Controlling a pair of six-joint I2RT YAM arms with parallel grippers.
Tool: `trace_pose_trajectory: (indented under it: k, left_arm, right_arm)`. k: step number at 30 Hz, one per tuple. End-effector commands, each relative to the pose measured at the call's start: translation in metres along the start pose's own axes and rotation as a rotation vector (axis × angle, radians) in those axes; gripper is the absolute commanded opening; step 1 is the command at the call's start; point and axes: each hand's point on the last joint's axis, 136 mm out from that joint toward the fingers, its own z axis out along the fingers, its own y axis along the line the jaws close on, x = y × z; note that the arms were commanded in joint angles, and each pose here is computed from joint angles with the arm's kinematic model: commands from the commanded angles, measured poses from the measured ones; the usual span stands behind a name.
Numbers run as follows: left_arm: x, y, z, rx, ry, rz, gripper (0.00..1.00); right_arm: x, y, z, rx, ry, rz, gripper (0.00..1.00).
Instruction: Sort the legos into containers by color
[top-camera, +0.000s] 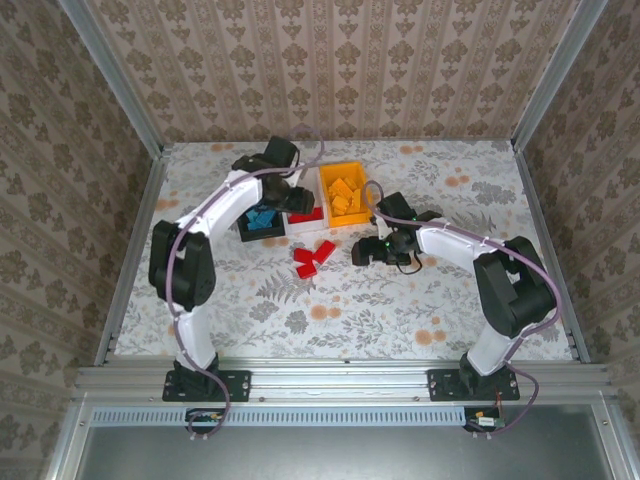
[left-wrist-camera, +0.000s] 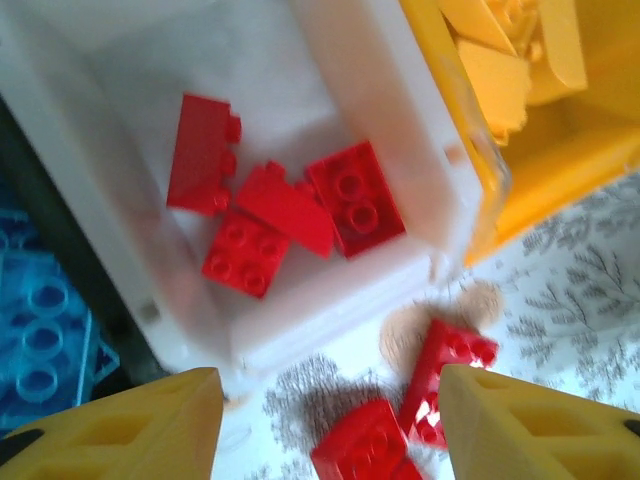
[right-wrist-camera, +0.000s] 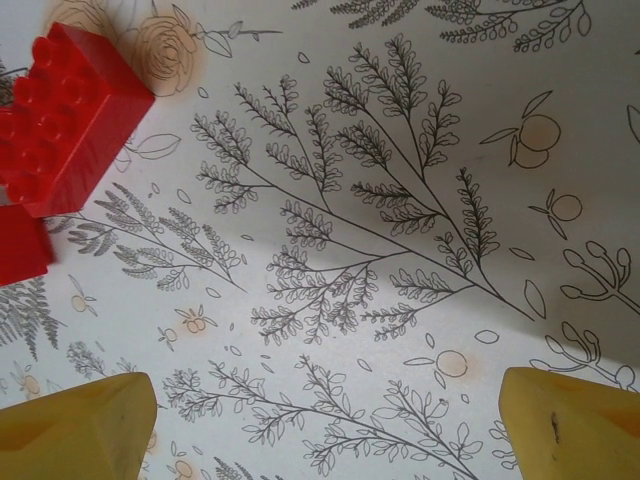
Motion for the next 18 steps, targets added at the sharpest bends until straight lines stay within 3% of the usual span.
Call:
trace_pose_trajectory:
  k: [1,6,9,18]
  left_arm:
    - [0.031,-0.011,-0.011,-0.017,0.009,0.040,0.66]
    - [0.082,-0.026,-0.010,0.014,0.038,0.012,0.81]
    - [0.105,-0.035,-0.003,0.009,0.070,0.004,0.99]
    - [0.132,-0.037,0.020,-0.059,0.165,-0.104,1.00]
  right_arm:
    - [-0.006,0.014,-0.010,-0.047,-0.025,0.012,0.90]
    - [-0.008,0.023,-0.009,-0.062,-0.030,0.011,0.90]
    - [-0.013,0.025,-0.013,-0.061,-0.047,0.013,0.91]
    - [-0.009,0.025,-0.017,-0.065,-0.042,-0.002,0.91]
